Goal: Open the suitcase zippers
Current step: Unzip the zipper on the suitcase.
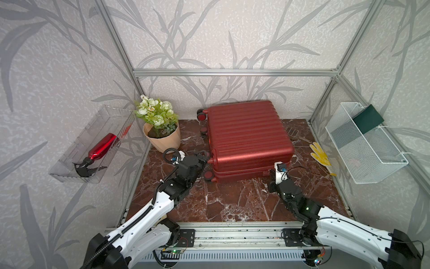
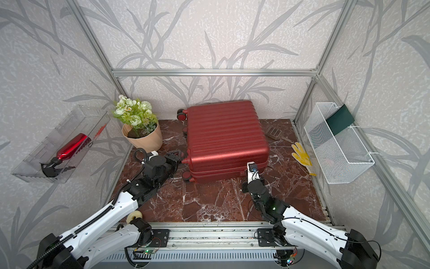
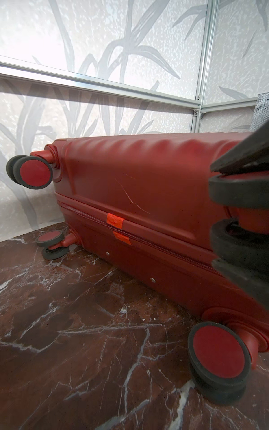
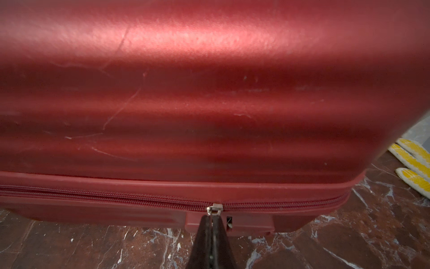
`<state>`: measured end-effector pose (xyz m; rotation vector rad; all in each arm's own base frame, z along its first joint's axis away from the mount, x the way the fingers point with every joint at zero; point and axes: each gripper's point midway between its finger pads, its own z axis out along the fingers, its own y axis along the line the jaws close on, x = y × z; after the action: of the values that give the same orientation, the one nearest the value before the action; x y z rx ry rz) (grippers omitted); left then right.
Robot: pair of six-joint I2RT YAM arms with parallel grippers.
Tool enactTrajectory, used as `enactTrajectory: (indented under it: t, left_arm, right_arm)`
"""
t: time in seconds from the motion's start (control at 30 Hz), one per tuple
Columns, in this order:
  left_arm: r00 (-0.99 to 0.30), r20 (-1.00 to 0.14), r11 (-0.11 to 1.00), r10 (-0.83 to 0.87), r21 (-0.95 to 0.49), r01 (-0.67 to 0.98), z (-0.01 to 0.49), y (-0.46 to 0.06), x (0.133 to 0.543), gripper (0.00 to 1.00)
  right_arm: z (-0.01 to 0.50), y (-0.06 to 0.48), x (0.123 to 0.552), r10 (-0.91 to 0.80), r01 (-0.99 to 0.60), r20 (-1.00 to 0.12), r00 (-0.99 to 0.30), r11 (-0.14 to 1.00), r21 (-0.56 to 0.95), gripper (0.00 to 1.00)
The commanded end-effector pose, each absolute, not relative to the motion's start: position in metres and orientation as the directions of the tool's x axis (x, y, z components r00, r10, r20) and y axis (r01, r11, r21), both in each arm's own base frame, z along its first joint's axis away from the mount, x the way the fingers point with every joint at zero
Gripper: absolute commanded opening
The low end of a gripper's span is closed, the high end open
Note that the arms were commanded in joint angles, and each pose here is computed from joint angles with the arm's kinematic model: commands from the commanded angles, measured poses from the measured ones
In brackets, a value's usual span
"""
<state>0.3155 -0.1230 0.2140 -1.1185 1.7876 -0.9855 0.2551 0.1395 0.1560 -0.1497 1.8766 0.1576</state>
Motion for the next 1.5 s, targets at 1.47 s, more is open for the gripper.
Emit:
enactTrajectory:
  t: [1.47]
  left_arm:
    - [-0.467,-0.516,0.696,-0.718,-0.558,-0.452,0.232,-0.021,0.456,0.00]
  right_arm:
    - [0.138,0.086,0.267,0.172,-0.007,-0.913,-0.370,0.982,0.187,0.00]
